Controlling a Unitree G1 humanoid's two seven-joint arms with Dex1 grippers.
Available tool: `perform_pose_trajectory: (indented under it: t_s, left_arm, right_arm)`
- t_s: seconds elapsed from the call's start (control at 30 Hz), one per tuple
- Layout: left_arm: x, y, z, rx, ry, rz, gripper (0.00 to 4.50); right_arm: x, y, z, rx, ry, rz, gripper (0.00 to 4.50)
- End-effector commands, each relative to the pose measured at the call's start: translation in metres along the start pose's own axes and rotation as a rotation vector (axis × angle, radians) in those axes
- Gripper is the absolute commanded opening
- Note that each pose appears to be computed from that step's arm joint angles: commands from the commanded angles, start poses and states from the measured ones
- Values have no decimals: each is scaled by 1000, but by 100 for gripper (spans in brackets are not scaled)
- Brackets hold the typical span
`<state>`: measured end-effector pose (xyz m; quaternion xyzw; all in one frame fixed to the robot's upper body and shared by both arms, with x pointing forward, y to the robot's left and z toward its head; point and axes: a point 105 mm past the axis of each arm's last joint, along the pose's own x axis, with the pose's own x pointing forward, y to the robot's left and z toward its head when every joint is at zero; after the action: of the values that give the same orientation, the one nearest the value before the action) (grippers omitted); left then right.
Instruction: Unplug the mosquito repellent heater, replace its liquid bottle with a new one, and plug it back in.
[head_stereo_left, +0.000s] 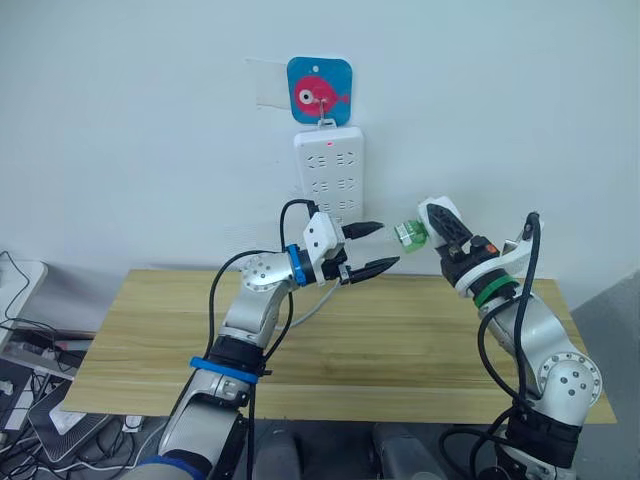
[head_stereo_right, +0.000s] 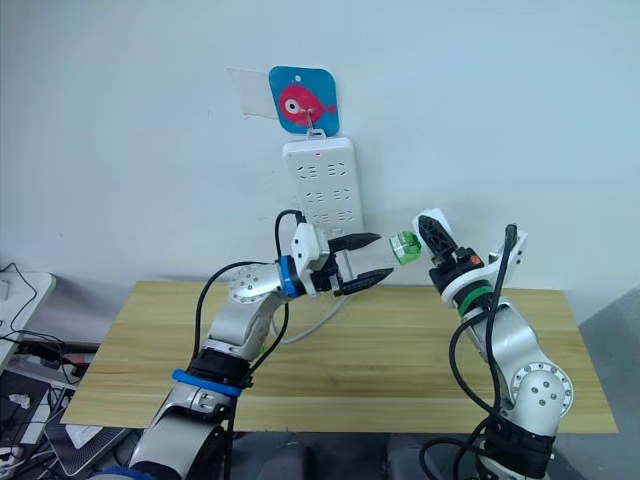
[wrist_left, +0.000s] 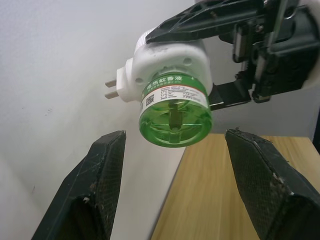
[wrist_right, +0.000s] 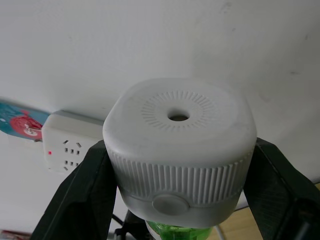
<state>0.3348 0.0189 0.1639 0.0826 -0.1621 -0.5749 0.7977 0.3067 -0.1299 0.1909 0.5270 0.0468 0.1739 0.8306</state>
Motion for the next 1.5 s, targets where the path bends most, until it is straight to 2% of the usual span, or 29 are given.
perform_pose_trajectory:
  t_s: [0.03, 0.47, 0.77, 0.93, 1.3, 1.43, 1.5]
  left_arm:
    - [9, 0, 10, 41, -36, 4, 327]
    - [29, 5, 19, 26, -106, 63, 327]
    - [30, 4, 19, 17, -109, 55, 327]
    - [30, 3, 17, 7, -104, 46, 230]
    - [29, 2, 14, 9, -86, 41, 229]
    - [25, -1, 14, 28, -81, -9, 229]
    - [23, -3, 14, 35, -77, -39, 229]
  right_arm:
    - [-3, 20, 3, 5, -23, 71, 310]
    - [-2, 20, -4, 13, -6, 79, 310]
    - [-4, 19, -5, 18, -6, 85, 310]
    - [-4, 20, -6, 17, -4, 91, 310]
    - [-5, 23, -10, 12, 12, 100, 310]
    - [-6, 19, -9, 32, 58, 83, 439]
    - [-11, 14, -7, 14, 124, 79, 445]
